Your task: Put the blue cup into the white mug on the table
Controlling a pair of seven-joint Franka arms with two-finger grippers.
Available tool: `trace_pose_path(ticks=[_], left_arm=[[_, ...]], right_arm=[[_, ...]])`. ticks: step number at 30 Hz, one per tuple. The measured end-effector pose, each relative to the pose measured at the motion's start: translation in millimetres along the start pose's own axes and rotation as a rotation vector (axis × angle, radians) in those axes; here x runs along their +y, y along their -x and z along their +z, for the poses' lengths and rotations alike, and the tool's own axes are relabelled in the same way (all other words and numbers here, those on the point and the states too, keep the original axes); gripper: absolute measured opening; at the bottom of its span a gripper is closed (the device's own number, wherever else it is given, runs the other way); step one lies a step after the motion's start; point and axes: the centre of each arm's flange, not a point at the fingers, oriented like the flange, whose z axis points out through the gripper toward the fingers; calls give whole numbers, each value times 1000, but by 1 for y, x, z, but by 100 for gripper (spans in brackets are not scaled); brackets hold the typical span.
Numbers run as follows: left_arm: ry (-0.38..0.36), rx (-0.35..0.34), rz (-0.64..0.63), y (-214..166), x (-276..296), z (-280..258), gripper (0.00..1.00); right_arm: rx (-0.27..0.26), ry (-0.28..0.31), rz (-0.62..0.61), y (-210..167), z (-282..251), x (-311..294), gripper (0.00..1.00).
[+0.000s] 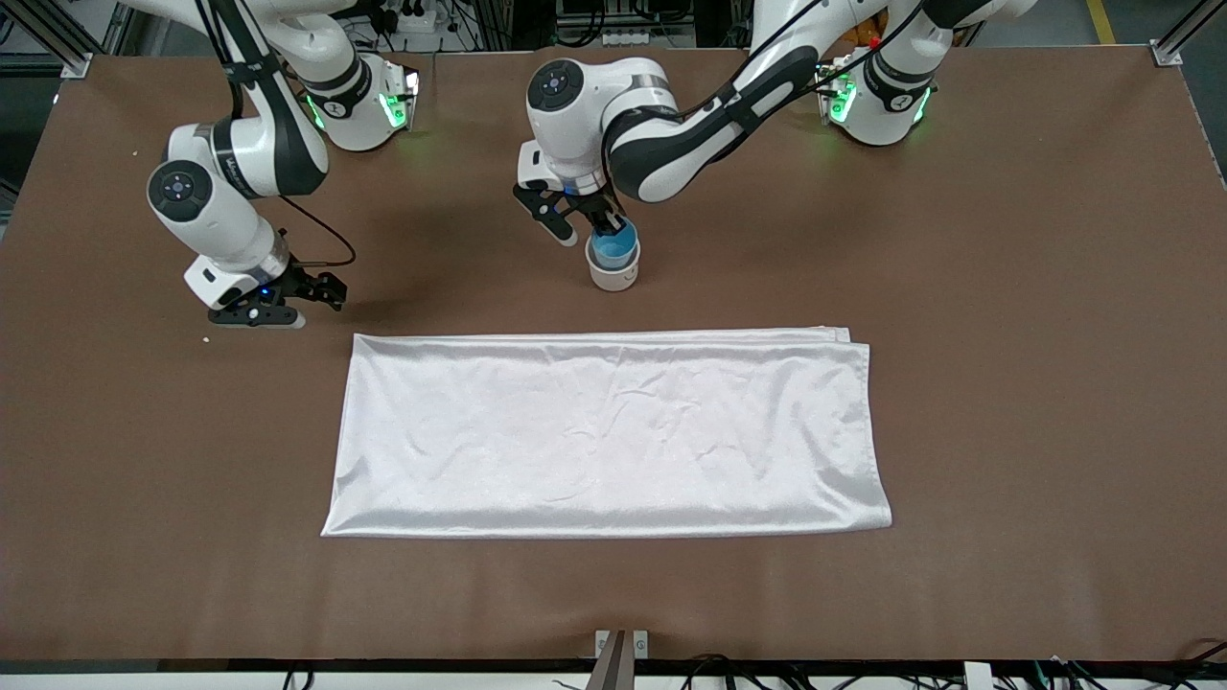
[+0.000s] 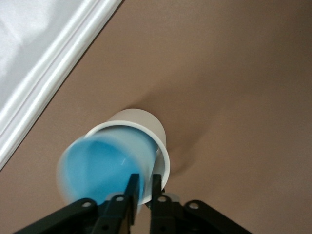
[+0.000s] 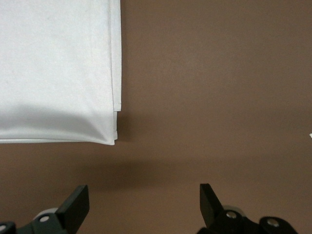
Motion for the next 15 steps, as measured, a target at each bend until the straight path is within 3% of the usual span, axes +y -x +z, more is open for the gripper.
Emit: trace_pose_path(ticks=[6,9,10,15], left_arm=[[-4,-1,6,0,1,3,43],[-4,0,5,0,0,3,56],[-4,1,3,-1,0,2,65],[-3,16,-8,-4,-7,-6,85]], right_arm=[[0,5,5,-2,-25,3,100],[-20,13,11,-9,-43,5,100],[-27,16,13,-12,-51,6,100],[-57,29,23,-31,-94,11,100]])
